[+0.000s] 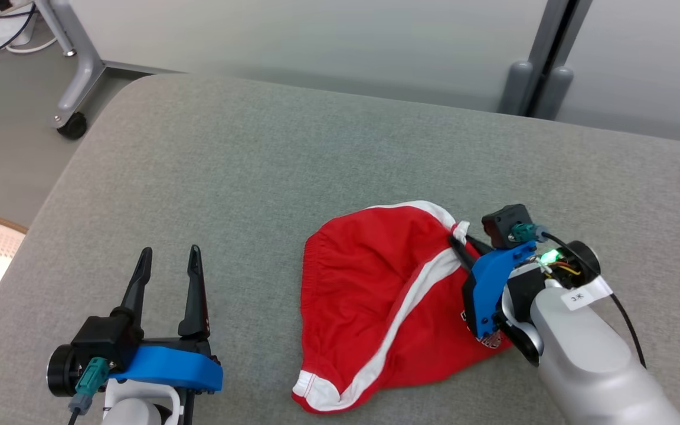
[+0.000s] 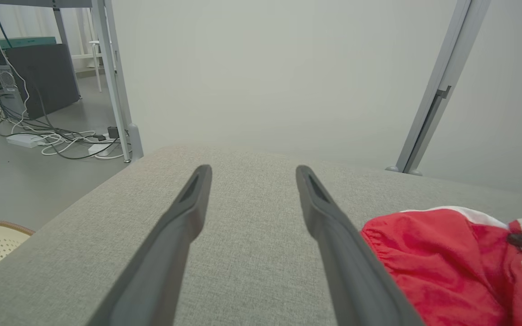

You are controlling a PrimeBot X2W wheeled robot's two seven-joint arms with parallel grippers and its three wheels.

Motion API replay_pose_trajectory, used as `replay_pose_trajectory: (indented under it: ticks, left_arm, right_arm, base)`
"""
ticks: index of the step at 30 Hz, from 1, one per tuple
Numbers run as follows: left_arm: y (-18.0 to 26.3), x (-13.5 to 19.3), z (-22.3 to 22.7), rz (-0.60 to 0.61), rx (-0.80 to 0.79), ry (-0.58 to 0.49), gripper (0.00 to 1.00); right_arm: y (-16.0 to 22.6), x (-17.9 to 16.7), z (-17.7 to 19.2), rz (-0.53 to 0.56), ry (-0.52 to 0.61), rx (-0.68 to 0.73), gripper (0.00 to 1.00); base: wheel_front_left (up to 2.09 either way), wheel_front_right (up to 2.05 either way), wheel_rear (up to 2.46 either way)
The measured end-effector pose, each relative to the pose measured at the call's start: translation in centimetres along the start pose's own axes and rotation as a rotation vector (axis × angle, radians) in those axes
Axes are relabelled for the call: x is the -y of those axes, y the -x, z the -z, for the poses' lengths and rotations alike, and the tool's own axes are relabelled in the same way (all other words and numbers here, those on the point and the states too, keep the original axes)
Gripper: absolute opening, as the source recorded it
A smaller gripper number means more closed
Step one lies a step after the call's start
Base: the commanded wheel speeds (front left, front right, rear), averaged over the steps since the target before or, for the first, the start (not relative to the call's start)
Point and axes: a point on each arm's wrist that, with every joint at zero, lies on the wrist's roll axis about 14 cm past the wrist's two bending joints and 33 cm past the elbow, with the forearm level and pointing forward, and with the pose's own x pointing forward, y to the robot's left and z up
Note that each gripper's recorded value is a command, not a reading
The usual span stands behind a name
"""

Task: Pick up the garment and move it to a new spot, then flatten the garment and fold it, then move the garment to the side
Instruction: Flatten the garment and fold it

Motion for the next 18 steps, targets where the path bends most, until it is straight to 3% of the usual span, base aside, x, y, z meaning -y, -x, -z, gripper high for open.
replay_pose_trajectory:
  ticks: [12,18]
  left_arm:
    - [-0.8,2.9,-0.2,0.091,0.015,0.008,1.00]
    - [-1.0,4.3,-0.6,0.130,0.028,0.018,1.00]
  right_arm:
    - [5.3,5.6,-5.3,0.159,0.003,0.320,0.00]
    - [8.2,5.6,-3.6,0.187,-0.025,0.362,0.00]
  base:
    - [0.00,0.00,0.00]
    - [0.00,0.00,0.00]
